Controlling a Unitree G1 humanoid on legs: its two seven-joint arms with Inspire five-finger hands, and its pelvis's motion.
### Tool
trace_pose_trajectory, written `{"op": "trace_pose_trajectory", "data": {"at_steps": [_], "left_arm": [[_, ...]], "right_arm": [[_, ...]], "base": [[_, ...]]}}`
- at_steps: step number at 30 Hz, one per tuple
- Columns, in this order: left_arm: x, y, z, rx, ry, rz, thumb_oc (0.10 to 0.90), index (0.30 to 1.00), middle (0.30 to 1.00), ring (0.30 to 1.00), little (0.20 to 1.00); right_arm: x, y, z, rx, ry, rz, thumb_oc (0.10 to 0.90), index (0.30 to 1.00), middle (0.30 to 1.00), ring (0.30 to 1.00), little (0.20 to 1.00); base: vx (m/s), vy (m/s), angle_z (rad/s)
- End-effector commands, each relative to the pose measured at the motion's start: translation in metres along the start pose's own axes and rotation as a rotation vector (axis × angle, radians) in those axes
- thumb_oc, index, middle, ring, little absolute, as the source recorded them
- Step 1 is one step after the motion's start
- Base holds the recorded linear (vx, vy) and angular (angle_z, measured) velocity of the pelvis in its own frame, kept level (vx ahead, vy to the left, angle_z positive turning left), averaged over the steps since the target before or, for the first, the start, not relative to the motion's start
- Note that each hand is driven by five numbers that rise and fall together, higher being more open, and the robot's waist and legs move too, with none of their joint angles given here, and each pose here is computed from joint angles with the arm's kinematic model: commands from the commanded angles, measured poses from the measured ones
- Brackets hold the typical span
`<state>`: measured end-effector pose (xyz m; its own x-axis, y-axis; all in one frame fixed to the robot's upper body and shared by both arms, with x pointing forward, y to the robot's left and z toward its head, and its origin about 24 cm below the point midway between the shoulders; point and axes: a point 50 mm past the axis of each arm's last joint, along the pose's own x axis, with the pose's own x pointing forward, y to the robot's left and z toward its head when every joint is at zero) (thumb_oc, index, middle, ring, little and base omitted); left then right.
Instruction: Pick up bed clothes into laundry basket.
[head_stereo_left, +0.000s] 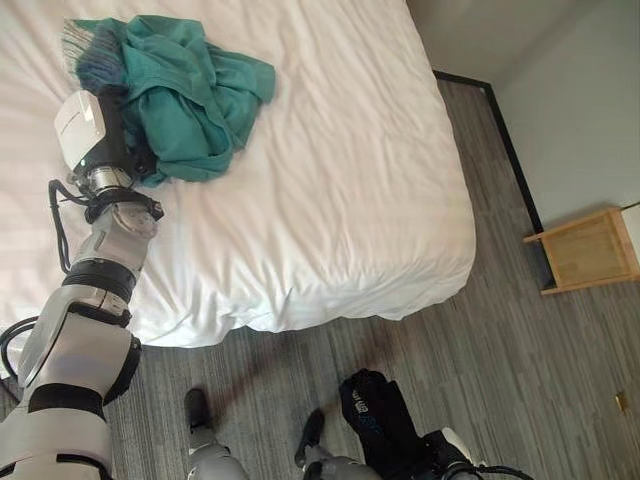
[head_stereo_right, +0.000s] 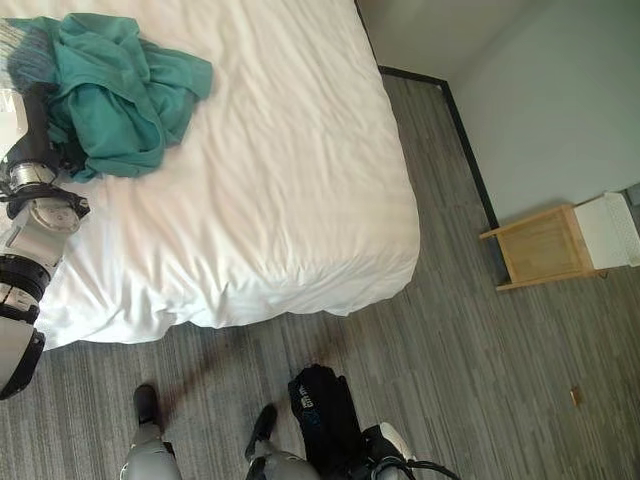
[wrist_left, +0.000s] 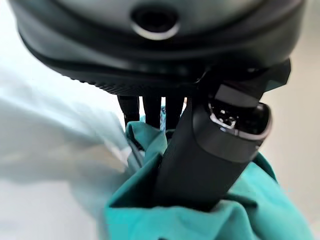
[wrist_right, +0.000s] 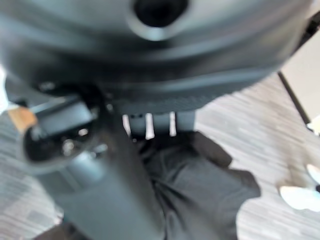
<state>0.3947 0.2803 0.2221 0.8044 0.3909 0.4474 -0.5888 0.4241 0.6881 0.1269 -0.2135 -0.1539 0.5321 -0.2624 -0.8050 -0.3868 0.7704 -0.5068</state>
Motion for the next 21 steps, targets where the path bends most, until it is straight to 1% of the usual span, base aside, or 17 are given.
{"op": "trace_pose_trajectory", "data": {"at_steps": [1, 4, 5, 6, 7, 8, 9, 10, 11, 12, 13, 14, 15, 18, 19, 20, 21], "left_arm": [[-0.001, -0.02, 0.098, -0.136, -0.302, -0.066, 0.4, 0.3, 0.3, 0.3, 0.3], [-0.005, -0.02, 0.133, -0.13, -0.418, -0.066, 0.4, 0.3, 0.3, 0.3, 0.3], [-0.002, -0.011, 0.146, -0.134, -0.456, -0.043, 0.4, 0.3, 0.3, 0.3, 0.3], [-0.002, -0.011, 0.146, -0.134, -0.456, -0.042, 0.4, 0.3, 0.3, 0.3, 0.3], [0.002, 0.0, 0.158, -0.165, -0.482, -0.025, 0.4, 0.3, 0.3, 0.3, 0.3], [0.002, 0.0, 0.158, -0.165, -0.482, -0.024, 0.4, 0.3, 0.3, 0.3, 0.3], [0.003, 0.019, 0.181, -0.222, -0.548, 0.02, 0.4, 0.3, 0.3, 0.3, 0.3], [0.003, 0.028, 0.189, -0.254, -0.584, 0.043, 0.4, 0.3, 0.3, 0.3, 0.3], [0.003, 0.028, 0.189, -0.254, -0.585, 0.043, 0.4, 0.3, 0.3, 0.3, 0.3], [0.0, 0.049, 0.197, -0.305, -0.652, 0.09, 0.4, 0.3, 0.3, 0.3, 0.3], [0.001, 0.049, 0.197, -0.305, -0.652, 0.091, 0.4, 0.3, 0.3, 0.3, 0.3], [-0.002, 0.056, 0.2, -0.329, -0.683, 0.109, 0.4, 0.3, 0.3, 0.3, 0.3], [-0.01, 0.073, 0.2, -0.375, -0.757, 0.142, 0.4, 0.3, 0.3, 0.3, 0.3], [-0.014, 0.08, 0.194, -0.389, -0.775, 0.154, 0.4, 0.3, 0.3, 0.3, 0.3], [-0.017, 0.087, 0.19, -0.4, -0.799, 0.172, 0.4, 0.3, 0.3, 0.3, 0.3], [-0.027, 0.098, 0.175, -0.441, -0.822, 0.204, 0.4, 0.3, 0.3, 0.3, 0.3], [-0.038, 0.103, 0.157, -0.441, -0.829, 0.226, 0.4, 0.3, 0.3, 0.3, 0.3]], "right_arm": [[0.002, -0.042, -0.027, 0.014, 0.097, -0.128, 0.4, 0.3, 0.3, 0.3, 0.3], [0.001, -0.04, -0.033, 0.008, 0.114, -0.119, 0.4, 0.3, 0.3, 0.3, 0.3], [0.0, -0.041, -0.037, -0.005, 0.128, -0.117, 0.4, 0.3, 0.3, 0.3, 0.3], [0.0, -0.041, -0.037, -0.005, 0.128, -0.117, 0.4, 0.3, 0.3, 0.3, 0.3], [0.0, -0.043, -0.038, -0.015, 0.132, -0.118, 0.4, 0.3, 0.3, 0.3, 0.3], [0.0, -0.043, -0.038, -0.015, 0.132, -0.118, 0.4, 0.3, 0.3, 0.3, 0.3], [0.001, -0.049, -0.038, -0.02, 0.135, -0.127, 0.4, 0.3, 0.3, 0.3, 0.3], [0.002, -0.052, -0.038, -0.022, 0.132, -0.13, 0.4, 0.3, 0.3, 0.3, 0.3], [0.002, -0.052, -0.037, -0.022, 0.132, -0.13, 0.4, 0.3, 0.3, 0.3, 0.3], [0.002, -0.056, -0.038, -0.023, 0.122, -0.13, 0.4, 0.3, 0.3, 0.3, 0.3], [0.002, -0.057, -0.038, -0.024, 0.121, -0.131, 0.4, 0.3, 0.3, 0.3, 0.3], [0.002, -0.059, -0.037, -0.016, 0.117, -0.134, 0.4, 0.3, 0.3, 0.3, 0.3], [0.001, -0.061, -0.038, 0.009, 0.104, -0.138, 0.4, 0.3, 0.3, 0.3, 0.3], [0.002, -0.064, -0.034, 0.021, 0.088, -0.144, 0.4, 0.3, 0.3, 0.3, 0.3], [0.003, -0.065, -0.028, 0.034, 0.059, -0.144, 0.4, 0.3, 0.3, 0.3, 0.3], [0.005, -0.073, -0.012, 0.033, -0.02, -0.161, 0.4, 0.3, 0.3, 0.3, 0.3], [0.009, -0.08, 0.046, -0.008, -0.206, -0.184, 0.4, 0.3, 0.3, 0.3, 0.3]], "base": [[0.02, -0.011, 0.13], [0.05, 0.002, 0.14], [0.06, 0.002, 0.13], [0.08, 0.004, 0.07], [0.04, 0.002, 0.04], [0.08, 0.029, 0.01], [0.02, 0.044, 0.01], [0.02, 0.046, 0.02], [-0.02, 0.111, 0.05], [-0.02, 0.095, 0.09], [-0.02, 0.135, 0.09], [-0.01, 0.019, 0.21], [-0.01, 0.018, 0.26], [0.0, -0.036, 0.44], [-0.12, -0.165, 0.82], [-0.18, -0.327, 0.76], [-0.17, -0.295, 0.62]]}}
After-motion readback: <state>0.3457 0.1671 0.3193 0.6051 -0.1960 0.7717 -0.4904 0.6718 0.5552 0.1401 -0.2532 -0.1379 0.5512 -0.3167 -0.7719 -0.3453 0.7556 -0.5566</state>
